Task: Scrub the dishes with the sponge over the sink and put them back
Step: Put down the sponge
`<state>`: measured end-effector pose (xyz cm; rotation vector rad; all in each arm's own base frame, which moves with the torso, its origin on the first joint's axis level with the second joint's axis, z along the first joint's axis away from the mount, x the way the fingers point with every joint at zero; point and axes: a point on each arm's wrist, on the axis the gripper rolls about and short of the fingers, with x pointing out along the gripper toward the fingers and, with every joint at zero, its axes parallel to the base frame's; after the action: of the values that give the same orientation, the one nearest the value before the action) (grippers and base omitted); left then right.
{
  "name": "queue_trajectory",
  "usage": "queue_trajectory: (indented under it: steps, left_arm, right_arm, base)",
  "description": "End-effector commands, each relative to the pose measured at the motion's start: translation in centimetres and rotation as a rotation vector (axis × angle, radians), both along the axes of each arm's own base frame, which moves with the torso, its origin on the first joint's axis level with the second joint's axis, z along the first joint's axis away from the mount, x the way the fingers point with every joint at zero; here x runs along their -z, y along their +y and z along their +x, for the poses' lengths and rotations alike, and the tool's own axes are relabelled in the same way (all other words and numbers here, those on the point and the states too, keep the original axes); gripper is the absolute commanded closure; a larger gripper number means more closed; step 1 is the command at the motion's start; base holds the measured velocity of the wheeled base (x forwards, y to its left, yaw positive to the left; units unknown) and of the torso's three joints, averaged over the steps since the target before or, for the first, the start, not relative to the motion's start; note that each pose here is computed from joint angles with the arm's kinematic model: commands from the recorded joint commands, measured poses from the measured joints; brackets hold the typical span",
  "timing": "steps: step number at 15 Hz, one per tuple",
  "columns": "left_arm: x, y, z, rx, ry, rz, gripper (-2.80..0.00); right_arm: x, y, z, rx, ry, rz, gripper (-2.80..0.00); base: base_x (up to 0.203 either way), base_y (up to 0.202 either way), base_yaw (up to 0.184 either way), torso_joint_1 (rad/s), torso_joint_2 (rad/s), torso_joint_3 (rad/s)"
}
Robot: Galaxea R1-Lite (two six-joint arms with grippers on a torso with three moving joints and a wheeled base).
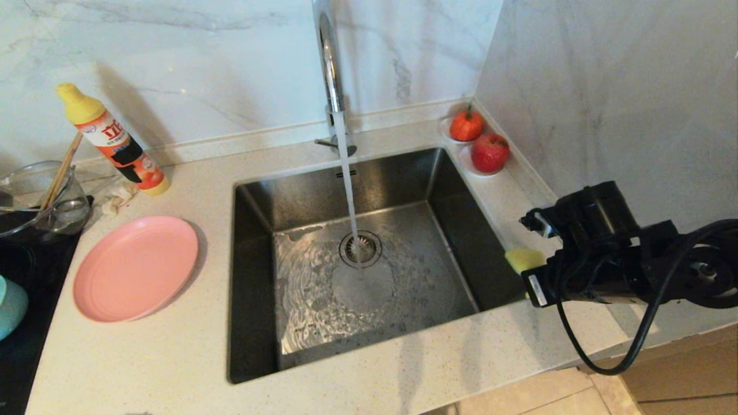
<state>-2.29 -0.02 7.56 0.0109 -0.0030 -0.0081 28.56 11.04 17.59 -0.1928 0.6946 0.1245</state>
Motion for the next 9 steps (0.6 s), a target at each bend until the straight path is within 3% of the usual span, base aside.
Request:
queue_trajectory:
  steps: [1, 9]
  left_arm:
    - [0.0, 0.0, 0.0, -0.002, 0.0, 0.0, 0.0]
    - [0.0, 0.0, 0.0, -0.002, 0.0, 0.0, 0.0]
  right_arm:
    - [0.37, 0.2, 0.15, -0.003, 0.012, -0.005, 0.0]
    - [0.53, 0.15, 0.19, 0.001, 0.016, -0.012, 0.0]
  base:
    - [0.0, 0.0, 0.0, 0.0, 0.0, 0.0]
    - [0.0, 0.0, 0.0, 0.0, 0.0, 0.0]
